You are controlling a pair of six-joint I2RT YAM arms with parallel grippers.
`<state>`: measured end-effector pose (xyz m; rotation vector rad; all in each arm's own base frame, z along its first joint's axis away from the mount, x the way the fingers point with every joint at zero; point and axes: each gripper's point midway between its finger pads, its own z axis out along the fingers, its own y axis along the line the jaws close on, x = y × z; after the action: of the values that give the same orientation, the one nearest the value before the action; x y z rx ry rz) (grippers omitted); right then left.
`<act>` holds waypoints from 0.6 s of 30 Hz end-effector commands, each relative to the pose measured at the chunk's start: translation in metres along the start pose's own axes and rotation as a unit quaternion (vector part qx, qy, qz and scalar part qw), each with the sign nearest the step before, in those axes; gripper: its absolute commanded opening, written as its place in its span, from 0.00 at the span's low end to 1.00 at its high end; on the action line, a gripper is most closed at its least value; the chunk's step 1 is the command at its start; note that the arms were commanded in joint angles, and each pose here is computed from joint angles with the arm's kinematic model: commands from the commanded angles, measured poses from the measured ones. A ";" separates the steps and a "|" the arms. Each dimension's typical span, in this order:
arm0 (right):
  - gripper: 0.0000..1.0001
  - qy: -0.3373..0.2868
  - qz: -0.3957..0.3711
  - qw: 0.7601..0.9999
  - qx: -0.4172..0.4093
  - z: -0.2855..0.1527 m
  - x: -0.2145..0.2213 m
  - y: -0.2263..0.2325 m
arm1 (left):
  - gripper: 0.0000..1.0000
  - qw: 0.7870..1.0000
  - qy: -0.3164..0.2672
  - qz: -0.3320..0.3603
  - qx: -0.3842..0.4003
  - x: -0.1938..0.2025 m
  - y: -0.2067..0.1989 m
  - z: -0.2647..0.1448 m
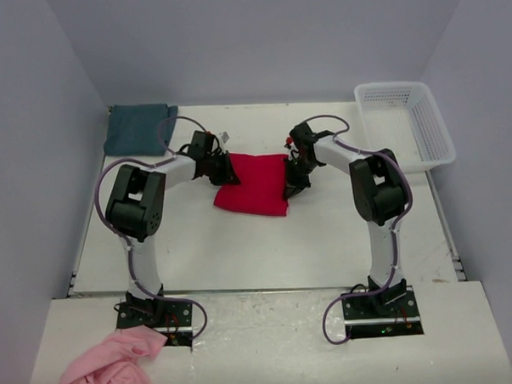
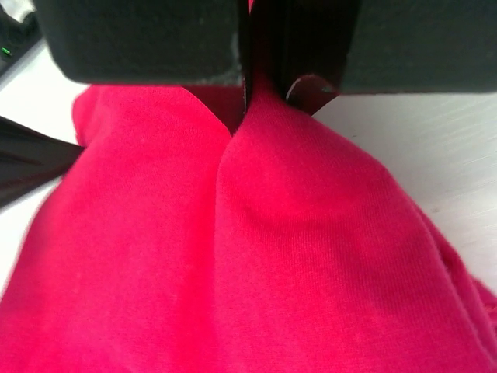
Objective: Fold and stack the t-shirts
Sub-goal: Put the neatly folded tshirt into the corner of the board with the left arm
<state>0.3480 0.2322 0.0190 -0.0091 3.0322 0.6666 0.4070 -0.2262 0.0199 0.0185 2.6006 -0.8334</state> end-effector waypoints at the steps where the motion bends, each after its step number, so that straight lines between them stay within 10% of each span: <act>1: 0.00 -0.053 -0.024 0.998 -0.009 -0.027 -0.010 0.017 | 0.00 0.994 0.007 0.031 -0.108 -0.001 0.031 -0.020; 10: 0.00 -0.207 -0.098 0.973 -0.012 -0.105 -0.001 0.072 | 0.00 0.967 -0.089 0.103 -0.214 -0.079 0.033 -0.068; 18: 0.00 -0.188 -0.173 0.964 -0.071 -0.121 0.072 0.117 | 0.00 0.940 -0.140 0.147 -0.274 -0.143 0.026 -0.096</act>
<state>0.2818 0.2928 0.1951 -0.3762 2.4705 0.7581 0.4749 -0.1544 0.0871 0.1014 2.5024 -0.1356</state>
